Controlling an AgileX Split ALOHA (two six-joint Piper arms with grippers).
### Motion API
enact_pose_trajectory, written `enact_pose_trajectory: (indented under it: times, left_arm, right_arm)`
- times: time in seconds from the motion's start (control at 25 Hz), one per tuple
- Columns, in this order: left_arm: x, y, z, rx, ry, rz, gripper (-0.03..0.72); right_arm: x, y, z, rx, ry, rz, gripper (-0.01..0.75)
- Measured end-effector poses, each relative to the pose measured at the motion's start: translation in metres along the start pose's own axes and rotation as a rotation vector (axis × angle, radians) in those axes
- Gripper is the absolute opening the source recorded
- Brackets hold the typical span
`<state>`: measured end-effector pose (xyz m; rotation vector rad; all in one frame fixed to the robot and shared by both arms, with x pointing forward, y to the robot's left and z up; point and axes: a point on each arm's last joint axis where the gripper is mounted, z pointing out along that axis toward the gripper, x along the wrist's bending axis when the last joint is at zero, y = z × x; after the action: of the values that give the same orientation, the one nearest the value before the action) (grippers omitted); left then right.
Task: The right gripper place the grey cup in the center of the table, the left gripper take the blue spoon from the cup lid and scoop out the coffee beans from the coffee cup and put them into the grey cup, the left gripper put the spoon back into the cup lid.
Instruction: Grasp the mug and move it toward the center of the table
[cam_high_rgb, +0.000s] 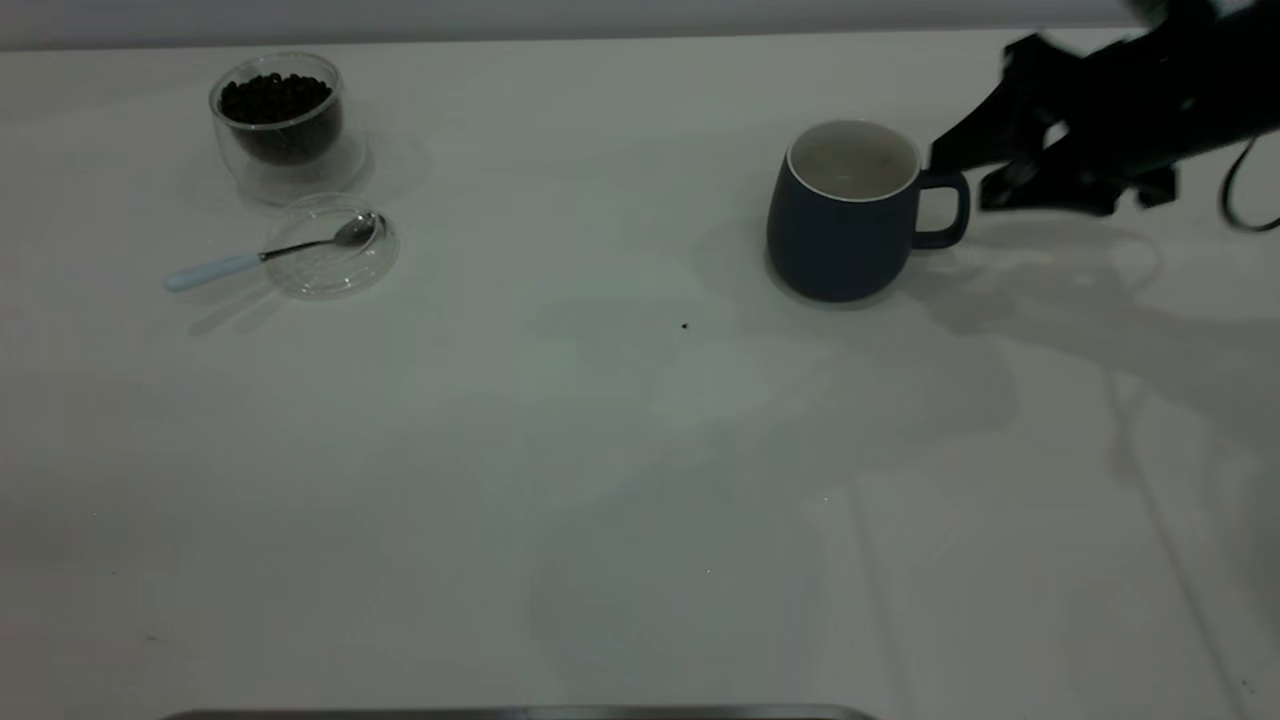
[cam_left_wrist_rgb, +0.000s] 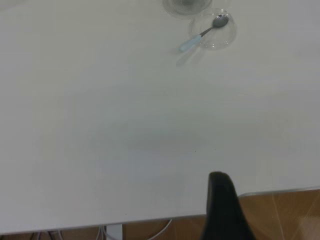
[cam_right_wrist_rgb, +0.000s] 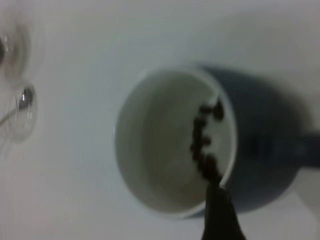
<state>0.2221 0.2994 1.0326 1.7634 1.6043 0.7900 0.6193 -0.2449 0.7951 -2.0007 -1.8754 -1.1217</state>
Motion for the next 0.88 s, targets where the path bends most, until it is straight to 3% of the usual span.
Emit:
enact_pose_trajectory:
  times: [0.48,0.68,0.88]
  left_arm:
    - [0.0,0.0,0.0,0.0,0.0,0.0,0.537]
    - [0.0,0.0,0.0,0.0,0.0,0.0,0.537]
    - [0.0,0.0,0.0,0.0,0.0,0.0,0.537]
  right_arm:
    - [0.016,-0.019,0.036,0.059,0.035,-0.009,0.458]
    - [0.027,-0.016,0.037,0.064,0.121,-0.03,0.458]
    - [0.029,-0.019,0.036,0.107,0.13,-0.005,0.458]
